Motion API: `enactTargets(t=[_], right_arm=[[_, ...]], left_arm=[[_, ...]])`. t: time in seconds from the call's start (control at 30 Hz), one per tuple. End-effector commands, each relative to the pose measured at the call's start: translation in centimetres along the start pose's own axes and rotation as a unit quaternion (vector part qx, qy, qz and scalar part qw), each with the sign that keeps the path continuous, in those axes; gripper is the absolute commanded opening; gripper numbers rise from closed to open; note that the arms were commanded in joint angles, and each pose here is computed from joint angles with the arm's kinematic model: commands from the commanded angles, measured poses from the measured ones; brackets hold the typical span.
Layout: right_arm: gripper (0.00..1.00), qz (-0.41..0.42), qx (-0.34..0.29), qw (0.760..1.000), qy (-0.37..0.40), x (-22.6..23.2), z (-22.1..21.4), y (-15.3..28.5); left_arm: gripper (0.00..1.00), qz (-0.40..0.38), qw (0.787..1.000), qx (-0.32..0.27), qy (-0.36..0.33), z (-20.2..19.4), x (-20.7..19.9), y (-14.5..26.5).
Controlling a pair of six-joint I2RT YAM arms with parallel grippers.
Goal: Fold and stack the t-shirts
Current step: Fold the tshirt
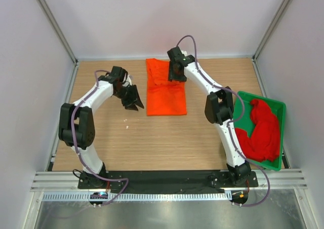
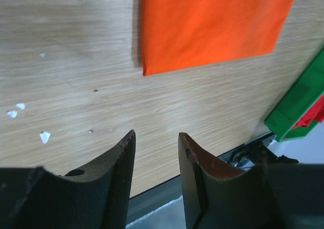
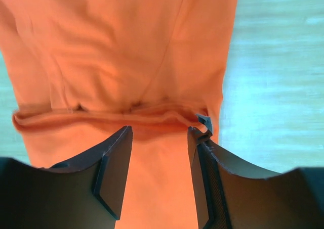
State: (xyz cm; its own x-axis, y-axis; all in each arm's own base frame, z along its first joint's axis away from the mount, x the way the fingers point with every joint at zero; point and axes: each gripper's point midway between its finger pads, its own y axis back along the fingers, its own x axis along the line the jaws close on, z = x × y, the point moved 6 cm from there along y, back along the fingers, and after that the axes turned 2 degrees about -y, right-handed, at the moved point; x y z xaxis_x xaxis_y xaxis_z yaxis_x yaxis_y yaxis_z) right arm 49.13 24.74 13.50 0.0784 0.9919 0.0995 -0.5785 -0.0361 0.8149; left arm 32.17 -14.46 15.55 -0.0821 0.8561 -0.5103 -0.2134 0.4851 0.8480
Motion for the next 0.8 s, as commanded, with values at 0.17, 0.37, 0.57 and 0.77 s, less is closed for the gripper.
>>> enactTargets(t=[0.17,0.37,0.57,0.77], right_arm=[[0.5,0.078,0.042,0.996,0.033,-0.7,-1.8,7.3],[0.3,0.123,0.112,0.986,0.028,-1.3,-6.1,6.9],[0.27,0.118,0.146,0.982,0.034,-2.3,-8.6,5.9],[0.28,0.109,0.178,0.977,0.043,-3.6,-10.9,4.8]], left_arm=[[0.33,-0.112,0.994,0.007,-0.001,1.9,-4.3,-2.5],[0.28,-0.114,0.993,0.019,0.012,3.5,-4.5,-5.4],[0.27,-0.089,0.995,0.029,0.02,3.9,-4.1,-7.4],[0.27,-0.032,0.996,0.066,0.039,1.5,-1.9,-9.4]])
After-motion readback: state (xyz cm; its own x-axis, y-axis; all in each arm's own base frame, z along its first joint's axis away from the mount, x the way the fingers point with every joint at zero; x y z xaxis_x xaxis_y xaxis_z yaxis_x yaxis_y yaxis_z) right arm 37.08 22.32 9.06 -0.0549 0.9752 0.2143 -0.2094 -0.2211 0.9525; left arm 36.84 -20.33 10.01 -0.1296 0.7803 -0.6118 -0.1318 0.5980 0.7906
